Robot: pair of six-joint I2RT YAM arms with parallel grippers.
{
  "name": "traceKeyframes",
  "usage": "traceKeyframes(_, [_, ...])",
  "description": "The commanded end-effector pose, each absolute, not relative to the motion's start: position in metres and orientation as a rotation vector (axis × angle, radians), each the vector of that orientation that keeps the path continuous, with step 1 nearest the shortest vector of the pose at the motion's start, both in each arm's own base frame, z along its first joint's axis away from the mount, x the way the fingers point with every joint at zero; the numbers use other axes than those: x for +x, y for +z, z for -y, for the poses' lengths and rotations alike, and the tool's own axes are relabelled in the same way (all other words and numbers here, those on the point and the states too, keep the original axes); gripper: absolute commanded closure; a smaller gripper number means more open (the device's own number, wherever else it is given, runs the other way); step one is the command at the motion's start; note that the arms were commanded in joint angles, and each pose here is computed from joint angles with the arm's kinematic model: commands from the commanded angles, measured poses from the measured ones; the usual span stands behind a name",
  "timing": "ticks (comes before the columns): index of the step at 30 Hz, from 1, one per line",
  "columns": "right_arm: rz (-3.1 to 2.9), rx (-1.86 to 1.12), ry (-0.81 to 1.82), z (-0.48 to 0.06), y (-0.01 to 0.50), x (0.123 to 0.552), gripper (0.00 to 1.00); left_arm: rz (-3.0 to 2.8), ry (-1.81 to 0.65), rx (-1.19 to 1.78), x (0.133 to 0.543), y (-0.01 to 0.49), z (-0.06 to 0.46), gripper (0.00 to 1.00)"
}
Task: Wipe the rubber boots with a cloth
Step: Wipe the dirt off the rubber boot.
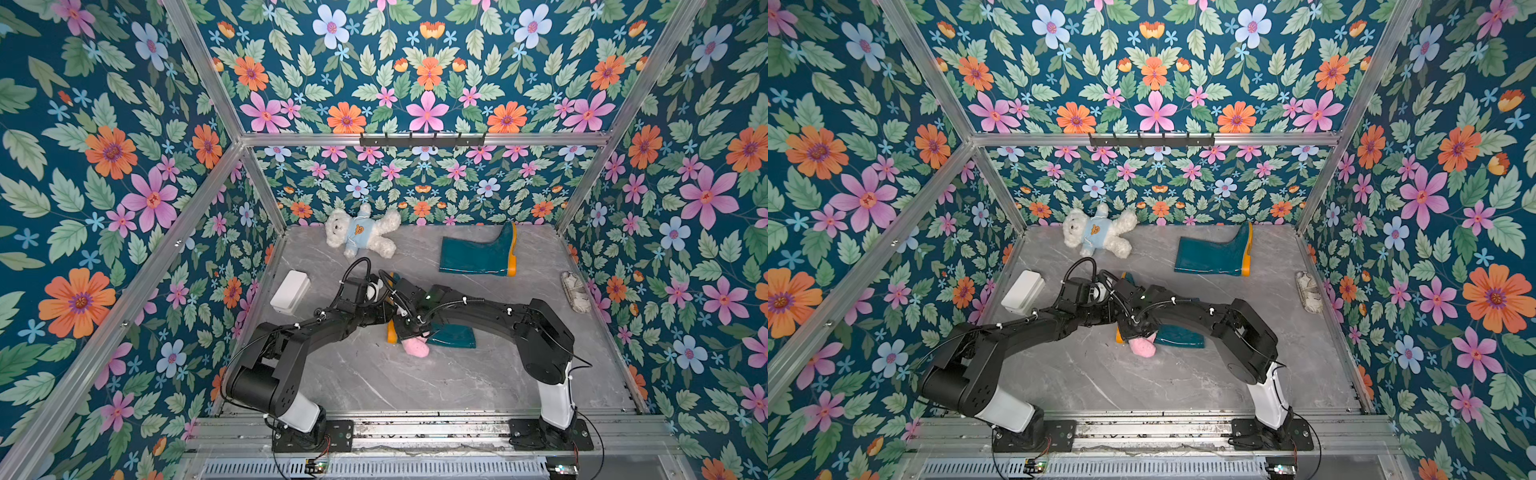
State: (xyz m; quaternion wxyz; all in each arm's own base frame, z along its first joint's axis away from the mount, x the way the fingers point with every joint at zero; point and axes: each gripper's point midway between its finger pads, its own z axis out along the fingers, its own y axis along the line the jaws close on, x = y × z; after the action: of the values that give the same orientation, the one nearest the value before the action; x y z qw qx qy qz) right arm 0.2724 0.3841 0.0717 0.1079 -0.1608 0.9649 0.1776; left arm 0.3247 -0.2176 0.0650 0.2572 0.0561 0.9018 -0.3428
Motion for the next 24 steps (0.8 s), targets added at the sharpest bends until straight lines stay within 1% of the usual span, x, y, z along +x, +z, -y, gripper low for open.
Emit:
traceKeyframes(1, [-2.71,-0.432,0.611,-0.397,0.09,0.304,1.0,-2.599,-0.801,0.116,0.305,0.032,0.198,0.75])
traceKeyframes(9, [-2.658,-0.388,0.637,-0.39,0.104,0.343,1.0,-2.609,-0.814,0.135,0.301,0.029,0.2,0.75])
traceKeyframes(24, [-2.589,-0.282,0.691,-0.397,0.114,0.443,1.0,-2.641,-0.832,0.15,0.293,0.014,0.2,0.75])
